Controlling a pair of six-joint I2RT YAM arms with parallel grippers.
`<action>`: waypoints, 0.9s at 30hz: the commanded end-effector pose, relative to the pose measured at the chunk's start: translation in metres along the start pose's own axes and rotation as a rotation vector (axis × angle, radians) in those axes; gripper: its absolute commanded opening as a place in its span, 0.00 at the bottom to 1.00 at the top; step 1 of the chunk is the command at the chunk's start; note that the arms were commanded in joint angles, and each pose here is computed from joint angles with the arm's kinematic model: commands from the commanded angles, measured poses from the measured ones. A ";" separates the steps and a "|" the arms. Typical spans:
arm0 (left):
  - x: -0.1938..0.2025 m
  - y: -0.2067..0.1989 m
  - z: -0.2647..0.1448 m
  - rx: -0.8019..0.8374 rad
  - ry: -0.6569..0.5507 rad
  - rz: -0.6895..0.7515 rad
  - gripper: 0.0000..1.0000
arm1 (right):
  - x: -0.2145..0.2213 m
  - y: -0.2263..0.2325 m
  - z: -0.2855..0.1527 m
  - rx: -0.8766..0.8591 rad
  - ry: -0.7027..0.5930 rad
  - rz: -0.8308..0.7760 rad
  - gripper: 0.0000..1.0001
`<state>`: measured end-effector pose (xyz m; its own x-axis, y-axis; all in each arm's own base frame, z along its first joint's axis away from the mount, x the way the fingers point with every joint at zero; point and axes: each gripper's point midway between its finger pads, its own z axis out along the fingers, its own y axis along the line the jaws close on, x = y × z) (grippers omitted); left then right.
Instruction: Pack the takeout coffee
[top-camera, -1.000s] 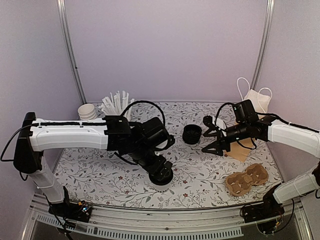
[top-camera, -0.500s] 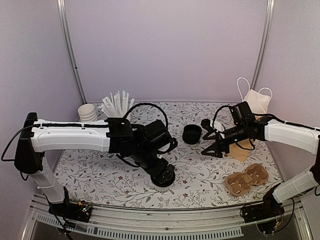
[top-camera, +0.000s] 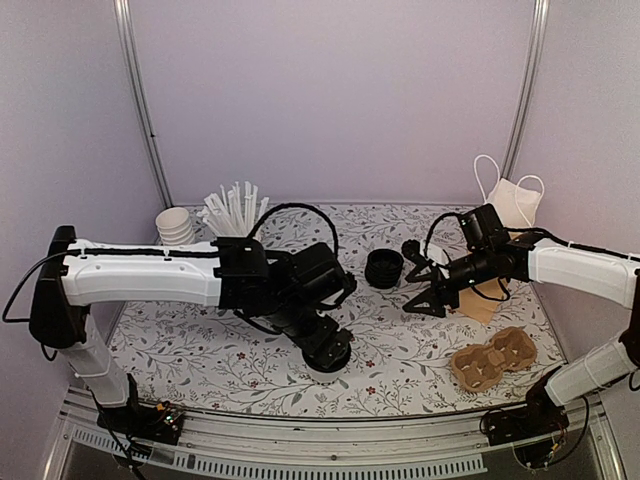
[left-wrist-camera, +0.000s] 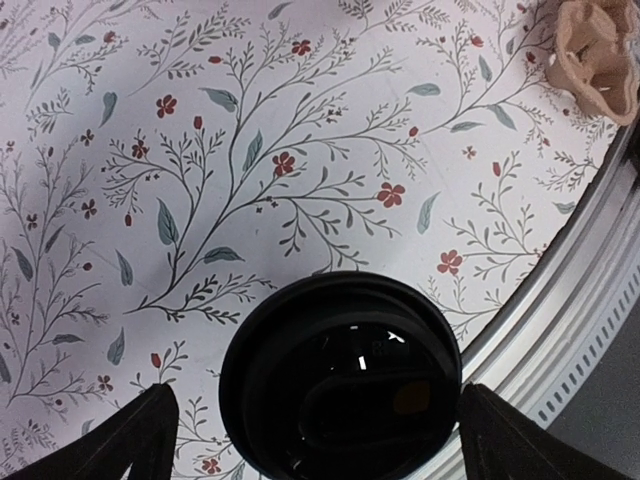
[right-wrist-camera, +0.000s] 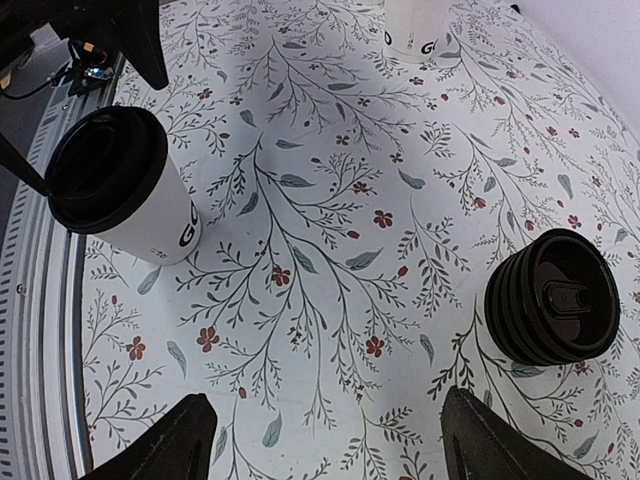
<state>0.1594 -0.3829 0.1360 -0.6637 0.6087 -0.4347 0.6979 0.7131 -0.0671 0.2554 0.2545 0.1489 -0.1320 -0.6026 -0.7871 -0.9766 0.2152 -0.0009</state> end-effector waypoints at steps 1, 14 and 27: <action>-0.005 -0.008 -0.008 -0.004 -0.029 0.038 1.00 | -0.006 -0.005 0.000 0.001 -0.003 -0.012 0.81; 0.001 -0.019 -0.003 0.033 -0.029 0.057 0.98 | -0.003 -0.005 0.002 -0.002 0.006 -0.008 0.81; 0.007 -0.006 -0.004 -0.040 0.005 0.048 0.97 | -0.002 -0.004 0.004 -0.007 0.015 -0.010 0.81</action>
<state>0.1537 -0.3811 0.1357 -0.6303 0.6382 -0.4419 0.7151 0.6989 -0.0107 0.2573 0.2557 0.1439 -0.1422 -0.6115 -0.7784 -0.9771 0.2125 0.0115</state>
